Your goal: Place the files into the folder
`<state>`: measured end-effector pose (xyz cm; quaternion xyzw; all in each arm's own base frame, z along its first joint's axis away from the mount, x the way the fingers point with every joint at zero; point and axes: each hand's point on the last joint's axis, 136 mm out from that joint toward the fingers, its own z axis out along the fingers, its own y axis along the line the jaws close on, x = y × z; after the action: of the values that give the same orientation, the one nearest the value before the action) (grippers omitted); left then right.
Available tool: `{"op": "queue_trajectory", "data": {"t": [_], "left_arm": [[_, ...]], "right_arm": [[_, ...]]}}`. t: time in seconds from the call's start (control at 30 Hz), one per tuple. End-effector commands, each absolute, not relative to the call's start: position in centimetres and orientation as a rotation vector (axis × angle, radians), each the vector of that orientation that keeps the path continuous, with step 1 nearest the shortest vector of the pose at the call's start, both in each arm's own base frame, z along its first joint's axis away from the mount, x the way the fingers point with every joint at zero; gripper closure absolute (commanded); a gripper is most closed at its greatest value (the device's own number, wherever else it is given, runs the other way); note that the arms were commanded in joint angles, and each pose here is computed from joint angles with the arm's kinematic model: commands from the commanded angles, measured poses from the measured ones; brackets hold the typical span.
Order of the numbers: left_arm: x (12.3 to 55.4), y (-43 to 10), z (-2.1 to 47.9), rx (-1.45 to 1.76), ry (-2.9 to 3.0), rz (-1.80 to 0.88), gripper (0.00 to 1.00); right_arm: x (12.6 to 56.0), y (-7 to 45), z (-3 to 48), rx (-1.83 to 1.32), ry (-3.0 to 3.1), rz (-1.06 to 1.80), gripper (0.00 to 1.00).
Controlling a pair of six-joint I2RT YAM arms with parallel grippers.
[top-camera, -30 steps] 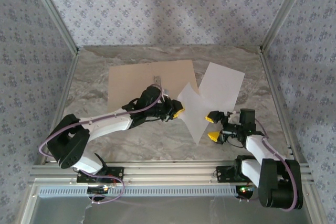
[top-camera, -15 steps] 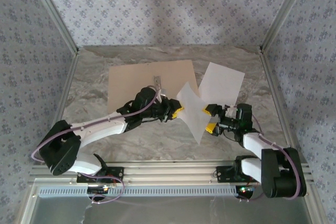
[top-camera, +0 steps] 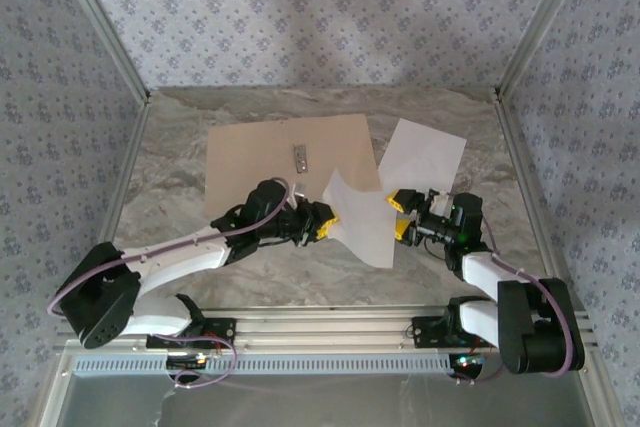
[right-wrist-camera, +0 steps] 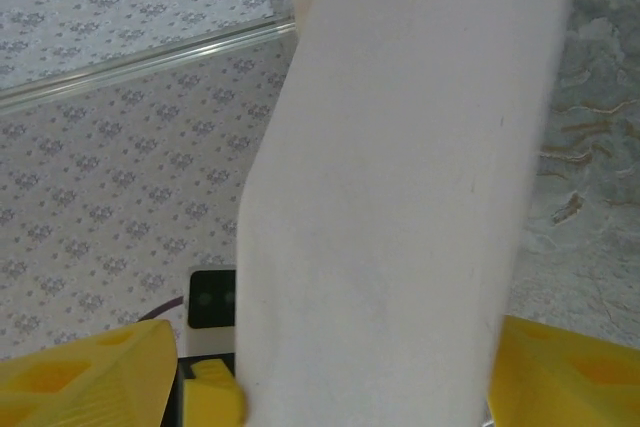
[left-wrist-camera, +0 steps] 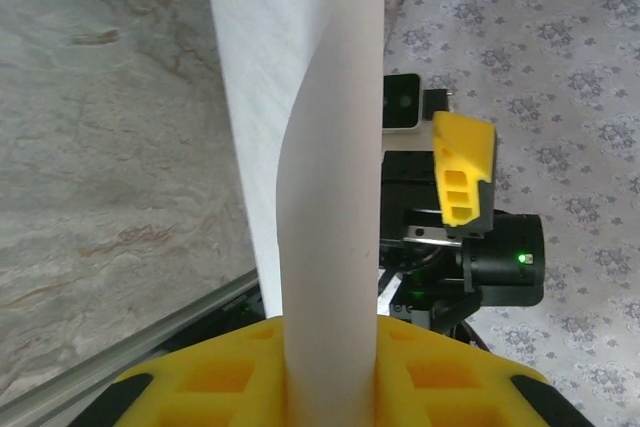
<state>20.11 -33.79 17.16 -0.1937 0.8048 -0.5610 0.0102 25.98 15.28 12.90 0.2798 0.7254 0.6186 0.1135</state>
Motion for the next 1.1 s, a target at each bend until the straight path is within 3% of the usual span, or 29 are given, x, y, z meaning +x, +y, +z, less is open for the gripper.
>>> {"op": "queue_trajectory", "data": {"t": [0.0, 0.27, 0.87, 1.07], "left_arm": [[20.3, -33.6, 19.2, -0.605, 2.433, -1.827, 0.76], [19.8, -32.7, 19.1, -0.585, 2.416, -1.818, 0.74], [19.1, -31.3, 18.5, -0.592, 2.389, -1.812, 0.73], [19.0, -30.8, 18.6, -0.592, 2.386, -1.800, 0.73]], "right_arm": [[26.3, 15.6, 13.8, 0.787, 2.111, 1.840, 0.25], [25.5, 16.5, 12.2, 0.802, 2.195, 1.862, 0.36], [25.0, 19.1, 11.4, 0.756, 2.238, 1.924, 0.51], [24.8, 19.1, 10.6, 0.775, 2.259, 1.900, 0.66]]}}
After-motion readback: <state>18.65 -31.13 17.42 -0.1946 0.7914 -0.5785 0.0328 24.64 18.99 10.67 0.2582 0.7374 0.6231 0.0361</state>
